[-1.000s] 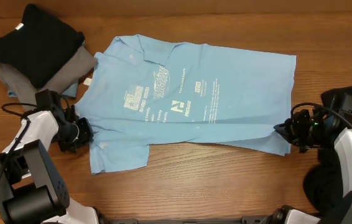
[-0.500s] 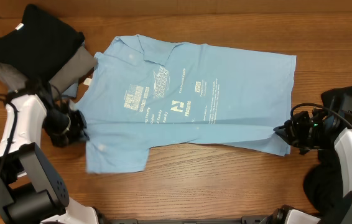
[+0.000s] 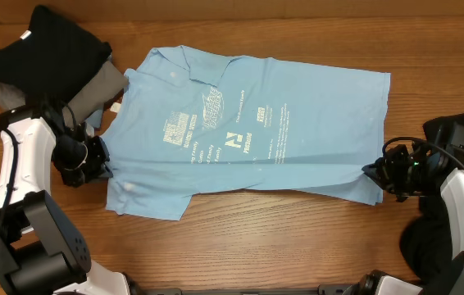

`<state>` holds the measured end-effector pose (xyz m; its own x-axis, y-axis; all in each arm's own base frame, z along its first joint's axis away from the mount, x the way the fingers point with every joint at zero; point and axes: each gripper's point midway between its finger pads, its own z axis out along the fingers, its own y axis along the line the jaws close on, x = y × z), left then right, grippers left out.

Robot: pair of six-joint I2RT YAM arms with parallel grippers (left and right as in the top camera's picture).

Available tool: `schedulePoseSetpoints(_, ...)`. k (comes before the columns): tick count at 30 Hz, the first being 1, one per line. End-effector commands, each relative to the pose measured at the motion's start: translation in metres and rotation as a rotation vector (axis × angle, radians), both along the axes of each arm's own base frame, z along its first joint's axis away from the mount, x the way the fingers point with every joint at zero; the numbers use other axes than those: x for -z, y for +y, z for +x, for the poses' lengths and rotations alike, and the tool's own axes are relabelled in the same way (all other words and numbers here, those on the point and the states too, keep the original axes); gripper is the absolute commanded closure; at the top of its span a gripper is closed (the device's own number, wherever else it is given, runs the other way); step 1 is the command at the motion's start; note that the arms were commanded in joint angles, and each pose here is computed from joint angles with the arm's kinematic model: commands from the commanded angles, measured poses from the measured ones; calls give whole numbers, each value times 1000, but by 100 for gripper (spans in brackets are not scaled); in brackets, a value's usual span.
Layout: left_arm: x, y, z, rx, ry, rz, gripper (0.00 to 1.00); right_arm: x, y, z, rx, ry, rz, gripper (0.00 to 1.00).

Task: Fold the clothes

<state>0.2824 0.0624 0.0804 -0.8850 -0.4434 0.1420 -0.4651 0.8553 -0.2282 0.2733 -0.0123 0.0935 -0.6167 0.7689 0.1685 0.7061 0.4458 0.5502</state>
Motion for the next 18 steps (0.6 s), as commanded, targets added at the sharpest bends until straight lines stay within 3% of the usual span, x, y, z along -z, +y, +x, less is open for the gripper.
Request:
schedulePoseSetpoints(1, -14, 13, 22, -1, -87, 38, 96, -6, -4, 11, -12, -43, -29, 96)
schedulePoseSetpoints(18, -28, 2, 78, 18, -302, 41, 96, -12, 2, 41, -59, -172, -85, 96)
